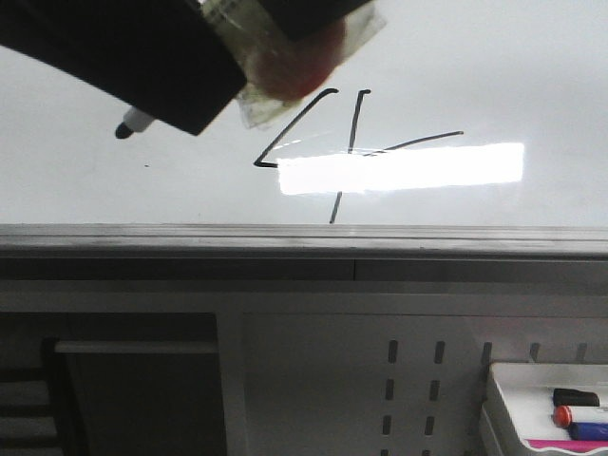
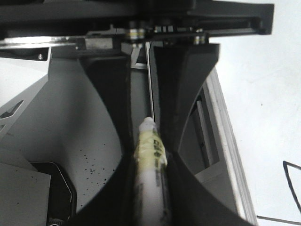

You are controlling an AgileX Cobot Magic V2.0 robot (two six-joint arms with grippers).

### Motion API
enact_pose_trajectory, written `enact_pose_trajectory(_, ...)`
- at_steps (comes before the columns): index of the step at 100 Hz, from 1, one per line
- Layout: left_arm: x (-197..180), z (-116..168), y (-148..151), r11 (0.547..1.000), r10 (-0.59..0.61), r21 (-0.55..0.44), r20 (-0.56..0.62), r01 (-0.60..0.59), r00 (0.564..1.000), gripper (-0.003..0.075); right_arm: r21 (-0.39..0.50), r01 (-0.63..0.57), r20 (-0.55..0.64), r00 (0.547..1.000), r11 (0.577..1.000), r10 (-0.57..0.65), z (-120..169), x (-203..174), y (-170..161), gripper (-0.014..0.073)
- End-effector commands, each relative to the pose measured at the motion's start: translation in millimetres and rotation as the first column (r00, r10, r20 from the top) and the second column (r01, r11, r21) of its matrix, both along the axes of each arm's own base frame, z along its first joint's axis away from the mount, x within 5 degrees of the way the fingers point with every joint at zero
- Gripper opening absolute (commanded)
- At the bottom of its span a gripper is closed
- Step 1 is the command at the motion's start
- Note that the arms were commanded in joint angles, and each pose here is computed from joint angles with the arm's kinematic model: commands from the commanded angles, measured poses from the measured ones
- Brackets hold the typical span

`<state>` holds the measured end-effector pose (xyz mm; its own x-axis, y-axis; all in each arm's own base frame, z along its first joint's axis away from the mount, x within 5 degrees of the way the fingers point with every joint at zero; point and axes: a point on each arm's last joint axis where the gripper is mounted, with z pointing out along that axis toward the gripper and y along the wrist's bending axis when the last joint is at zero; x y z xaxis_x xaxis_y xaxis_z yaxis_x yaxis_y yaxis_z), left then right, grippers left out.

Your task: Write number 4 on whiteboard

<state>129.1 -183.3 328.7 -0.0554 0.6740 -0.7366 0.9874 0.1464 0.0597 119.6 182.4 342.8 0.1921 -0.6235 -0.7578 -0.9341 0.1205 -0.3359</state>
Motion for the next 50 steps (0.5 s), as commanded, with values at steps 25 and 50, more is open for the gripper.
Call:
enact_pose_trajectory(25,5.1,21.8,-3.3,0.991,0.064,-0.124,0.070,-0.055,0.995,-0.0020,0.071,0.006,0.040,0.999,0.997,-0.009,16.9,-1.5,-1.5,-0.0043)
enact_pose_trajectory(50,5.2,21.7,-3.4,0.991,0.064,-0.123,0.070,-0.055,0.996,-0.0020,0.049,-0.010,0.022,1.000,0.999,0.009,14.7,-3.7,-1.8,-0.0043)
